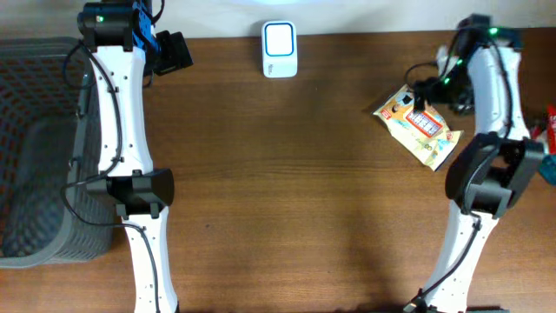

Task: Scan the item barcode
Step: 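Carry the red bag right and reach toward the yellow snack bag, then grasp the yellow snack bag with the right gripper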

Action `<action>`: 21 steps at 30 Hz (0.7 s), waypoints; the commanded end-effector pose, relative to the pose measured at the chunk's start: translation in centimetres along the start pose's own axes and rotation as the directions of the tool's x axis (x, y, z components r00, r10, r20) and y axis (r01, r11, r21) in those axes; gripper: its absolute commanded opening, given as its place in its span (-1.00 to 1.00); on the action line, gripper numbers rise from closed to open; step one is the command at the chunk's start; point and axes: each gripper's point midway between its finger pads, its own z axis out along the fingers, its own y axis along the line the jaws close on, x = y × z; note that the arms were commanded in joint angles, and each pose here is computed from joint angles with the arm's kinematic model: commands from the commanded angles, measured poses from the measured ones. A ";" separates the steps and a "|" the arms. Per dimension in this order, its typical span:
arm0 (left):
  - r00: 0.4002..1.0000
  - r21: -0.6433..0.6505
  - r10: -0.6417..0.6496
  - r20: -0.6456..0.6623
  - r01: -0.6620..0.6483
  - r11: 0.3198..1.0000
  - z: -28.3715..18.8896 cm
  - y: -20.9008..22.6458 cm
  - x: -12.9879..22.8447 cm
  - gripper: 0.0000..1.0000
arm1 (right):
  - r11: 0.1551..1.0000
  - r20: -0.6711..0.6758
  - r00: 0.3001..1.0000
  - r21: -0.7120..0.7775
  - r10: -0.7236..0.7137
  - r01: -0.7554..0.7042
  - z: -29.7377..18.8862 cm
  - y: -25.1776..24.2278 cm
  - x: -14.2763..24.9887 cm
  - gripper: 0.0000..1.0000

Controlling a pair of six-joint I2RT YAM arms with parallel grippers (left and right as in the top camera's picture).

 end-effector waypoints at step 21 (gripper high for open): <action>1.000 0.005 0.008 -0.006 -0.008 1.000 0.0 -0.1 0.1 0.98 | 0.858 -0.068 0.996 -0.514 -0.052 0.010 -5.6 11.7 3.1 0.05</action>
